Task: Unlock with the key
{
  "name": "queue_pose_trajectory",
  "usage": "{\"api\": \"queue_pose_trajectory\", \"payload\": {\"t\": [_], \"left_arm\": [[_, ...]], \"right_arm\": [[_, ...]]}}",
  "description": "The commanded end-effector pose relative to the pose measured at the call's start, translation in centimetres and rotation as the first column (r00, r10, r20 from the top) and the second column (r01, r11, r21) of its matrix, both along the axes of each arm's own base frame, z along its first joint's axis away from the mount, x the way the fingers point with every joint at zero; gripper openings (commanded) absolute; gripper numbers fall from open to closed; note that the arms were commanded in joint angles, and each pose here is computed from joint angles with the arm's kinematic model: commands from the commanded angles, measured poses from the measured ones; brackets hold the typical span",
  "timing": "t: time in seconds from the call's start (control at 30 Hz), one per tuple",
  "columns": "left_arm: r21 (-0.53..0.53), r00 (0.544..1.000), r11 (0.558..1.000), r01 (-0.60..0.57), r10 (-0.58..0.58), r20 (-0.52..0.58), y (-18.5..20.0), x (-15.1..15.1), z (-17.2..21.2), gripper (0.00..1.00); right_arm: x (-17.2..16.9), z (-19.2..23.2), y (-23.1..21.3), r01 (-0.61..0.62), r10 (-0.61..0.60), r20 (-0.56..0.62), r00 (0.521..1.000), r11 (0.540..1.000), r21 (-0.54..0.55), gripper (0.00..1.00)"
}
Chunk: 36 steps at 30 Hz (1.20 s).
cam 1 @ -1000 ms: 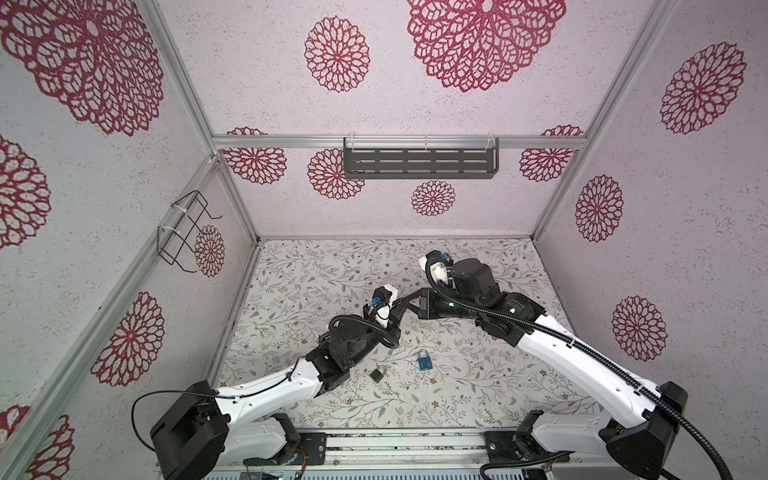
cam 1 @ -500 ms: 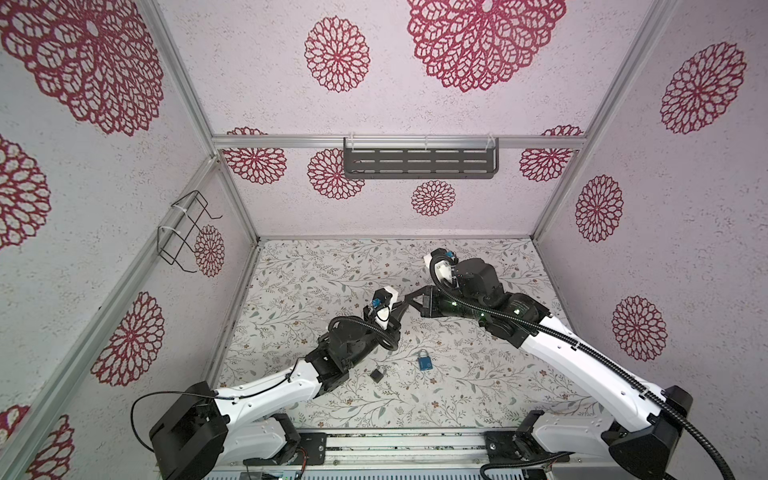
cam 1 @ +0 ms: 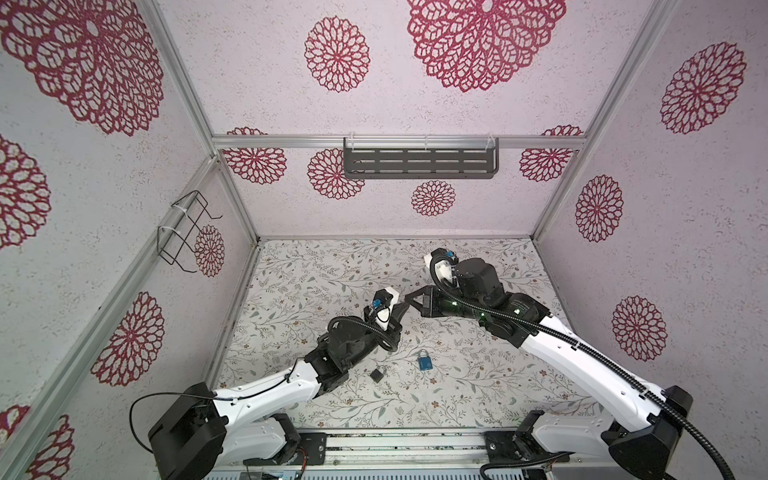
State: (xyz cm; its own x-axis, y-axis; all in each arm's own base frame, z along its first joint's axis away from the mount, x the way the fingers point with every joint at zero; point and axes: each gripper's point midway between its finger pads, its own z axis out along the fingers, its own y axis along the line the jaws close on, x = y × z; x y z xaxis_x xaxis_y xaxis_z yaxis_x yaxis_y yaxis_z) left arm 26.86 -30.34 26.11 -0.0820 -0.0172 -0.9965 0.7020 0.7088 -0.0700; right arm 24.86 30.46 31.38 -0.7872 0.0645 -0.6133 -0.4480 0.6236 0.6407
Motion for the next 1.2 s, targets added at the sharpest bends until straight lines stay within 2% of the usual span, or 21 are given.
{"api": "queue_pose_trajectory", "payload": {"t": [0.0, 0.17, 0.47, 0.6, 0.8, 1.17], "left_arm": [[0.002, 1.000, 1.000, 0.023, -0.023, 0.010, 0.2, -0.5, 0.8, 0.00], [-0.004, 0.998, 0.999, 0.043, -0.043, -0.042, 0.8, -0.4, 0.1, 0.00], [-0.063, 0.983, 0.989, 0.132, -0.138, -0.117, 2.2, -0.3, 0.2, 0.00], [-0.093, 0.975, 0.982, 0.167, -0.178, -0.134, 2.5, -0.1, 0.4, 0.00], [-0.056, 0.968, 0.977, 0.206, -0.212, -0.134, 2.5, -0.3, 0.7, 0.00], [-0.049, 0.954, 0.960, 0.275, -0.279, -0.107, 2.6, -0.8, 2.1, 0.00]], "right_arm": [[0.3, 2.5, -0.5, 0.004, -0.007, 0.063, 0.998, 0.999, 0.043, 0.12], [0.7, 2.7, -0.9, -0.006, 0.002, 0.081, 0.997, 0.999, 0.046, 0.32], [2.2, 2.7, -2.0, -0.052, 0.042, 0.113, 0.993, 0.995, 0.085, 0.51], [2.4, 2.9, -2.1, -0.115, 0.097, 0.159, 0.983, 0.988, 0.104, 0.55], [1.6, 4.0, -1.9, -0.218, 0.177, 0.255, 0.951, 0.965, 0.143, 0.63], [-0.2, 4.8, -1.2, -0.373, 0.285, 0.389, 0.876, 0.912, 0.172, 0.66]]}}
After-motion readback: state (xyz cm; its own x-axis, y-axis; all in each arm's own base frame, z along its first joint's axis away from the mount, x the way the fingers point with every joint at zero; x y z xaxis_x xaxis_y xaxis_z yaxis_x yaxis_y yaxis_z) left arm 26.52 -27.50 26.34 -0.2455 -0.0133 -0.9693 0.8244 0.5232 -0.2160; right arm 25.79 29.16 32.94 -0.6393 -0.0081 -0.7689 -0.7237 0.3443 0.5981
